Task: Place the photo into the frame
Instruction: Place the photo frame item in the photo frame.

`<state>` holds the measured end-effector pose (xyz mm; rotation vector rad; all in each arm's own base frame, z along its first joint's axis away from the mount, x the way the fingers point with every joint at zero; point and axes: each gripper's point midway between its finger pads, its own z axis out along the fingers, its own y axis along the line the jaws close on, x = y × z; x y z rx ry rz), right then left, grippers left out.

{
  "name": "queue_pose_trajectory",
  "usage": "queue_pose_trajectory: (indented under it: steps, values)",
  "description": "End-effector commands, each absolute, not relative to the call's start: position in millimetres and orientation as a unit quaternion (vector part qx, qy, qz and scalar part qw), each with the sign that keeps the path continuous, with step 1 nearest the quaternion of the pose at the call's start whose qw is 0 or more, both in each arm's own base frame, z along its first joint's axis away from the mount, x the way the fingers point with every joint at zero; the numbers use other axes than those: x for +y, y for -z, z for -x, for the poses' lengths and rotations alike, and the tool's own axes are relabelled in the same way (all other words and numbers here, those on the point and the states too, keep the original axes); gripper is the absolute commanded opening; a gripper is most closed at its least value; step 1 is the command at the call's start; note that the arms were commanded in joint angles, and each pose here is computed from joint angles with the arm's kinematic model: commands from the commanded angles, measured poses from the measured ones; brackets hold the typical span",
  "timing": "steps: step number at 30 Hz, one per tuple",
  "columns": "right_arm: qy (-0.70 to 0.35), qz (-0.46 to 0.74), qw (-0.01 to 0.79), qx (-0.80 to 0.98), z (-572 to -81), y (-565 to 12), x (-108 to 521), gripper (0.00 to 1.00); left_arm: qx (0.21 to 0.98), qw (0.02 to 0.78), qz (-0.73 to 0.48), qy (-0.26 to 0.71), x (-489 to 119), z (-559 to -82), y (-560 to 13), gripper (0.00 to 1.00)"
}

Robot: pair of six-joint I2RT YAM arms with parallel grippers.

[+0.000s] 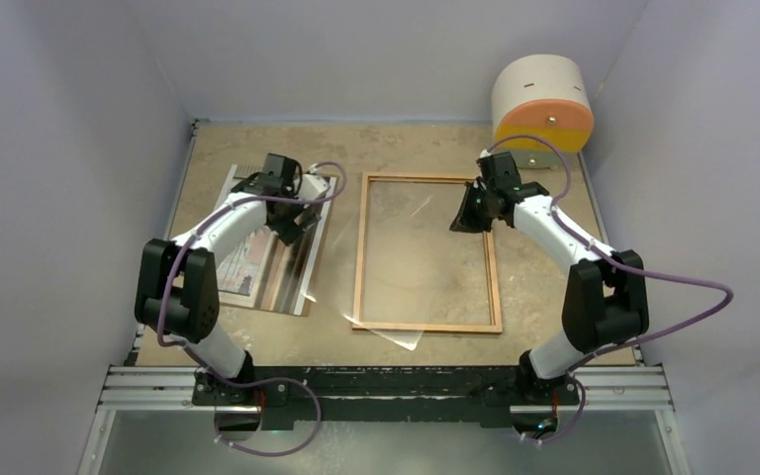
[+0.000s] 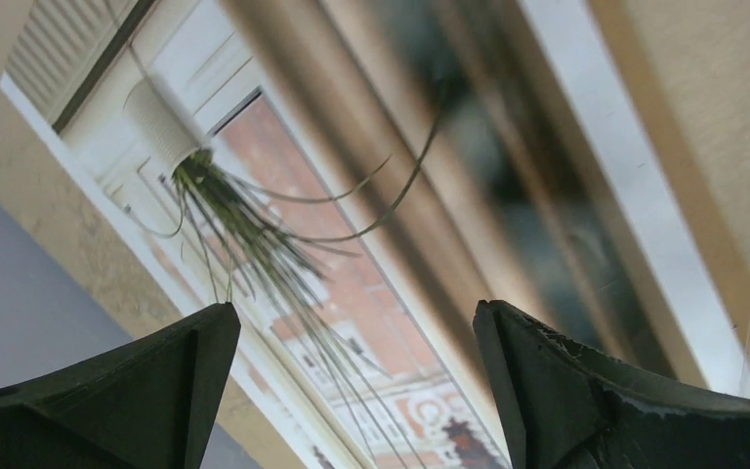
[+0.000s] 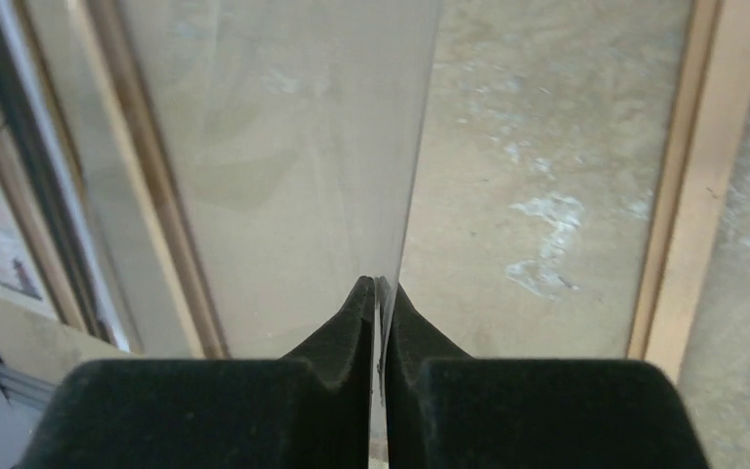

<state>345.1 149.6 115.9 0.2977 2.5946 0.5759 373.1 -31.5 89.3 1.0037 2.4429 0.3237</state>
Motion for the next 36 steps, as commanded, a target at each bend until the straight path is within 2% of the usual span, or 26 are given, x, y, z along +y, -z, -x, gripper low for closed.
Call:
queue_pose_trajectory:
  steps: [1,5,9,11,18,25,36]
  values:
    - [-0.130,-0.110,0.221,0.960,-342.9,-103.8,118.7,0.11,0.879,0.264,-0.374,-0.133,-62.0,-388.6,-93.7,1.00]
    - [-0.151,-0.123,0.205,0.959,-349.7,-94.3,126.9,0.60,0.862,0.280,-0.400,-0.139,-89.9,-398.6,-91.7,1.00]
    - [-0.138,-0.147,0.202,0.958,-353.3,-94.1,121.7,0.90,0.856,0.272,-0.412,-0.152,-102.0,-407.2,-80.7,1.00]
    - [-0.123,-0.158,0.206,0.958,-349.8,-97.1,114.9,0.97,0.857,0.271,-0.411,-0.154,-104.0,-409.7,-77.1,1.00]
    - [-0.141,-0.194,0.205,0.949,-309.6,-99.0,111.1,0.99,0.858,0.271,-0.411,-0.148,-105.4,-406.9,-68.4,1.00]
    - [-0.248,-0.234,0.144,0.929,-249.1,-81.4,139.9,0.99,0.860,0.278,-0.407,-0.131,-111.5,-404.9,-67.7,1.00]
    - [-0.317,-0.259,0.116,0.905,-225.9,-47.8,164.9,0.93,0.863,0.284,-0.408,-0.085,-124.3,-393.6,-57.2,1.00]
